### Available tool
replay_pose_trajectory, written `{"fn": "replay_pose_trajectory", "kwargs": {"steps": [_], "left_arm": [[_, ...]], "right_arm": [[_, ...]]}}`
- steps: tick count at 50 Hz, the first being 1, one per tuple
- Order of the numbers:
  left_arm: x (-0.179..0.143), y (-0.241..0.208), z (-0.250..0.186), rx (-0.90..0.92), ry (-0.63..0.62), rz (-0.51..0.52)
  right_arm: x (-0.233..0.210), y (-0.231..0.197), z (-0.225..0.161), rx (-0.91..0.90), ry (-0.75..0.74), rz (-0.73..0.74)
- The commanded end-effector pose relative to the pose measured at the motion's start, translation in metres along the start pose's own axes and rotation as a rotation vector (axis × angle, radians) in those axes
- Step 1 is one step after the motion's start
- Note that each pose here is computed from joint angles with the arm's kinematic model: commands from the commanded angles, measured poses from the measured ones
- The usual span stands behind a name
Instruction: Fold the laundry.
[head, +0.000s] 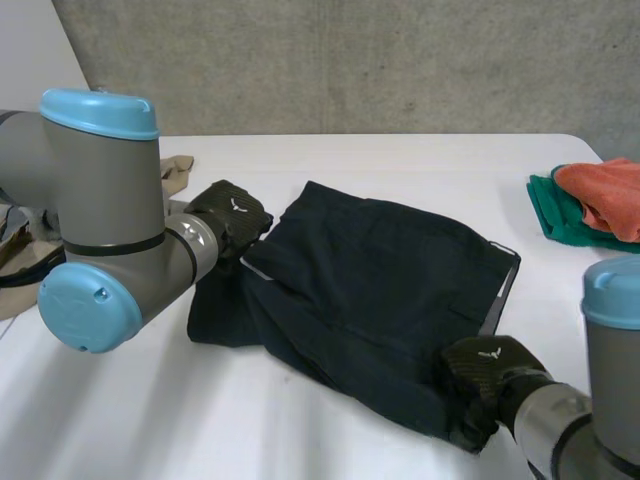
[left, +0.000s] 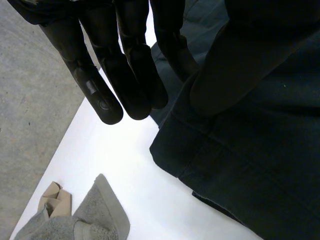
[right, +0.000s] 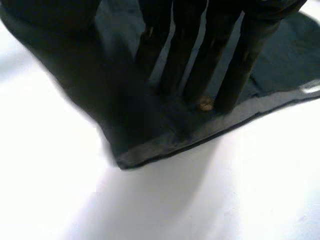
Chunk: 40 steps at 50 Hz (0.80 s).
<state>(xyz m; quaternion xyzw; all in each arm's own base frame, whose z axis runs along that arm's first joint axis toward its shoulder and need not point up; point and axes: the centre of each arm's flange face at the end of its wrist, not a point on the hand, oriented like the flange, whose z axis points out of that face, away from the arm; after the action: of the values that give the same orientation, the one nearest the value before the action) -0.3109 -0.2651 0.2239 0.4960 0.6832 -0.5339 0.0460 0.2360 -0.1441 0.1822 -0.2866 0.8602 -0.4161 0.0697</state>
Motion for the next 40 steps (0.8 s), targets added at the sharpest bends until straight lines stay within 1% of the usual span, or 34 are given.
{"fn": "replay_pose_trajectory", "kwargs": {"steps": [1, 4, 8, 11, 13, 22, 26, 28, 30, 33, 36, 40], "left_arm": [[-0.005, -0.006, 0.008, 0.059, -0.022, -0.024], [-0.013, -0.015, 0.017, 0.139, -0.062, -0.030], [-0.029, -0.038, 0.044, 0.343, -0.174, -0.055], [-0.035, -0.051, 0.063, 0.452, -0.235, -0.065], [-0.035, -0.056, 0.072, 0.483, -0.252, -0.067], [-0.008, -0.051, 0.119, 0.481, -0.211, -0.076], [0.008, -0.042, 0.138, 0.493, -0.165, -0.091], [0.013, -0.044, 0.142, 0.531, -0.140, -0.101], [0.013, -0.045, 0.144, 0.550, -0.137, -0.112], [0.006, -0.046, 0.149, 0.578, -0.181, -0.162], [0.004, -0.049, 0.146, 0.581, -0.181, -0.202], [0.006, -0.051, 0.135, 0.567, -0.153, -0.223]], "right_arm": [[0.025, -0.042, 0.026, 0.213, 0.138, 0.044], [0.044, -0.060, 0.033, 0.281, 0.202, 0.056], [0.071, -0.089, 0.048, 0.389, 0.290, 0.012], [0.086, -0.101, 0.065, 0.421, 0.338, -0.012], [0.091, -0.102, 0.075, 0.425, 0.357, -0.017], [0.110, -0.108, 0.130, 0.487, 0.440, -0.020], [0.118, -0.098, 0.162, 0.465, 0.502, -0.077], [0.121, -0.095, 0.170, 0.457, 0.528, -0.094], [0.125, -0.092, 0.180, 0.458, 0.561, -0.095], [0.126, -0.092, 0.195, 0.506, 0.605, -0.095], [0.129, -0.093, 0.197, 0.531, 0.619, -0.095], [0.124, -0.098, 0.186, 0.555, 0.596, -0.101]]}}
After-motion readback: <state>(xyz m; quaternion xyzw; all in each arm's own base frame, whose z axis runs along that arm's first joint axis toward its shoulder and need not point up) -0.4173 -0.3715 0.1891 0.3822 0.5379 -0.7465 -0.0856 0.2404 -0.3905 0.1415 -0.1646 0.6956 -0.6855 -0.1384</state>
